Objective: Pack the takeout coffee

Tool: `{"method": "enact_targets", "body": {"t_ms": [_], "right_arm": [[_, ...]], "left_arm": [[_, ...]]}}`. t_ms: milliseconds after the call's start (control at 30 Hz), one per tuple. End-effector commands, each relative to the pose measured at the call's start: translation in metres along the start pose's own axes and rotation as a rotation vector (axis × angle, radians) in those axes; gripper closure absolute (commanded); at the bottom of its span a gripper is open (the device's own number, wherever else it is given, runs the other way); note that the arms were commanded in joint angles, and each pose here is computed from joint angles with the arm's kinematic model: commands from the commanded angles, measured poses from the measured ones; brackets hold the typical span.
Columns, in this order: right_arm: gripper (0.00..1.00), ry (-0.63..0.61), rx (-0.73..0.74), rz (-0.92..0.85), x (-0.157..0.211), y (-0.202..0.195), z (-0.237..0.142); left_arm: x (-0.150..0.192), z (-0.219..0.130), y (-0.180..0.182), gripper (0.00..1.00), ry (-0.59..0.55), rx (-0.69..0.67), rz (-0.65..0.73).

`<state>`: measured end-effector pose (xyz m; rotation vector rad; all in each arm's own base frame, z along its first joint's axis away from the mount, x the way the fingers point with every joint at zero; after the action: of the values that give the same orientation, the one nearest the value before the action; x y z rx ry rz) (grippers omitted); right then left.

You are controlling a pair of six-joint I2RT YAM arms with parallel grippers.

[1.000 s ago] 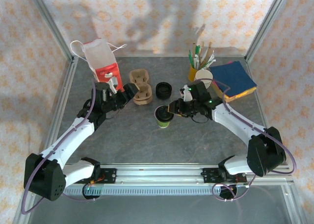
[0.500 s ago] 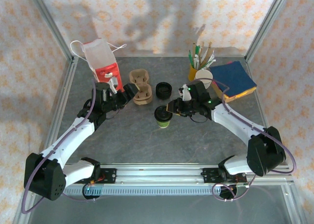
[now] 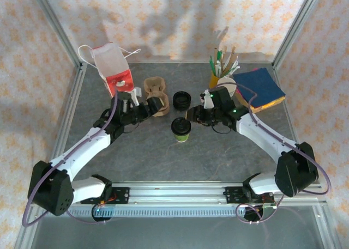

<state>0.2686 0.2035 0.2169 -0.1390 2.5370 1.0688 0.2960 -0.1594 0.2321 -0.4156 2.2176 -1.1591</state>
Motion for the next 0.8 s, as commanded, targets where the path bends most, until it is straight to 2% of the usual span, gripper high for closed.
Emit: {"method": "enact_targets", "body": {"t_ms": [0, 167, 367, 767], "right_arm": [[0.52, -0.061, 0.029, -0.047, -0.003, -0.001, -0.014], [0.49, -0.083, 0.001, -0.034, 0.001, -0.012, -0.021], [0.50, -0.121, -0.003, -0.004, 0.005, -0.024, -0.026], [0.51, -0.089, -0.029, 0.023, 0.011, -0.028, -0.018]], "left_arm": [[0.007, 0.015, -0.005, 0.23, 0.053, 0.003, 0.132], [0.036, 0.036, -0.009, 0.34, 0.157, 0.000, 0.180], [0.056, 0.042, -0.008, 0.43, 0.201, 0.012, 0.166], [0.072, 0.052, -0.015, 0.43, 0.244, 0.031, 0.166]]}}
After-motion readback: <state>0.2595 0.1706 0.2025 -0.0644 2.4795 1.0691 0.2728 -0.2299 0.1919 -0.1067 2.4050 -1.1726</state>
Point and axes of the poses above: each hand's point on the last joint's axis, 136 mm out from that joint toward the fingers, its own z axis out along the fingers, its own y axis along the line the jaws close on, x = y × z, the point moved 6 cm from there along -z, back along the fingers, and after that the axes turned 4 degrees about -z, right-handed, at the moved point
